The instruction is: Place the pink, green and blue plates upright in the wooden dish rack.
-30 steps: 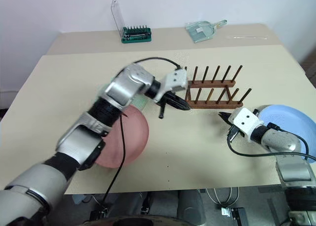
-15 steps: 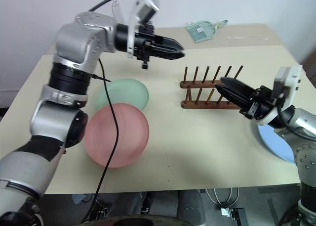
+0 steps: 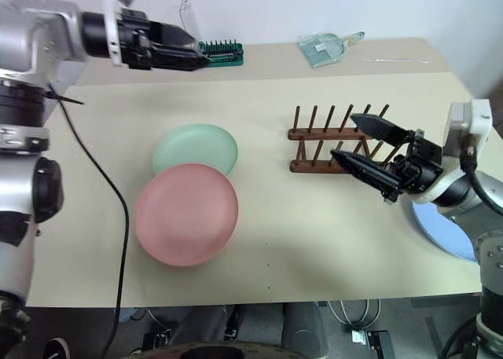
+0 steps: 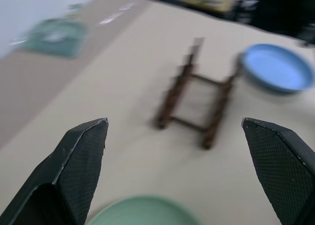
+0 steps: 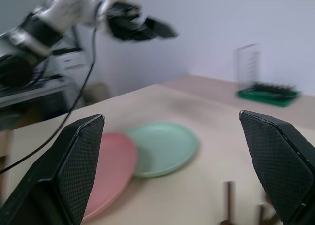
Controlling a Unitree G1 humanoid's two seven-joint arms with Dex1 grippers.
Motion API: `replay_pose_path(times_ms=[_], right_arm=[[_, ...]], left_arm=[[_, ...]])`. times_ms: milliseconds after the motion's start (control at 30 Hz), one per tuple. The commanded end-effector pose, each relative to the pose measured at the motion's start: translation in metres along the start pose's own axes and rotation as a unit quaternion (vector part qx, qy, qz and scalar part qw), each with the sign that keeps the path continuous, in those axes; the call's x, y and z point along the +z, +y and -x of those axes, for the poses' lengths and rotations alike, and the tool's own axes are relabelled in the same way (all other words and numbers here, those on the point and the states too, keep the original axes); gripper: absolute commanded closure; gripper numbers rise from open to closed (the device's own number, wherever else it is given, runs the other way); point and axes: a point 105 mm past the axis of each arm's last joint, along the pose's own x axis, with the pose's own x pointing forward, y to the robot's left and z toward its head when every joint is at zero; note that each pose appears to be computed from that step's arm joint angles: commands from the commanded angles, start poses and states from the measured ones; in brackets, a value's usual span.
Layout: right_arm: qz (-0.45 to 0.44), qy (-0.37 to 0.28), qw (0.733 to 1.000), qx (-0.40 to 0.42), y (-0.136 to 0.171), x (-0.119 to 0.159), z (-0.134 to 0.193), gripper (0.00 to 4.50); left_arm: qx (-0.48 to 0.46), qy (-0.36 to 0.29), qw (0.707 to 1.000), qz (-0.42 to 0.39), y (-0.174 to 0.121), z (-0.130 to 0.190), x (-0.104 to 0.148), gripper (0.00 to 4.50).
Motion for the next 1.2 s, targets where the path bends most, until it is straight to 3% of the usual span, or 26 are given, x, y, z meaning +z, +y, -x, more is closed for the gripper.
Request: replay_pose_path(times_ms=[33,167,300,533,700,933,1067,1200], right_arm=[[0.006,0.005,0.998,0.061,0.020,0.001,-0.007,0.03],[0.006,0.001,0.998,0.057,0.014,-0.002,-0.009,0.03],[0.019,0.003,0.998,0.054,0.006,-0.006,-0.015,0.03],[0.023,-0.001,0.998,0.056,0.003,-0.008,-0.019,0.03],[0.013,-0.018,0.998,0.053,0.006,-0.009,-0.019,0.03],[0.027,-0.021,0.998,0.045,0.007,-0.014,-0.022,0.03],[0.033,-0.023,0.998,0.037,0.008,-0.014,-0.020,0.03],[0.039,-0.025,0.999,0.028,0.006,-0.015,-0.020,0.03]], left_arm=[[0.030,0.063,0.997,0.034,0.008,0.030,-0.021,0.03],[0.066,0.119,0.988,0.067,0.018,0.056,-0.048,0.03],[0.042,0.185,0.968,0.162,0.007,0.074,-0.077,0.03],[-0.006,0.267,0.923,0.278,-0.032,0.073,-0.146,0.03],[0.020,0.290,0.897,0.334,-0.046,0.069,-0.176,0.03],[0.056,0.319,0.888,0.326,-0.049,0.065,-0.197,0.03],[0.096,0.359,0.887,0.275,-0.047,0.066,-0.220,0.03],[0.065,0.338,0.880,0.326,-0.058,0.054,-0.228,0.03]])
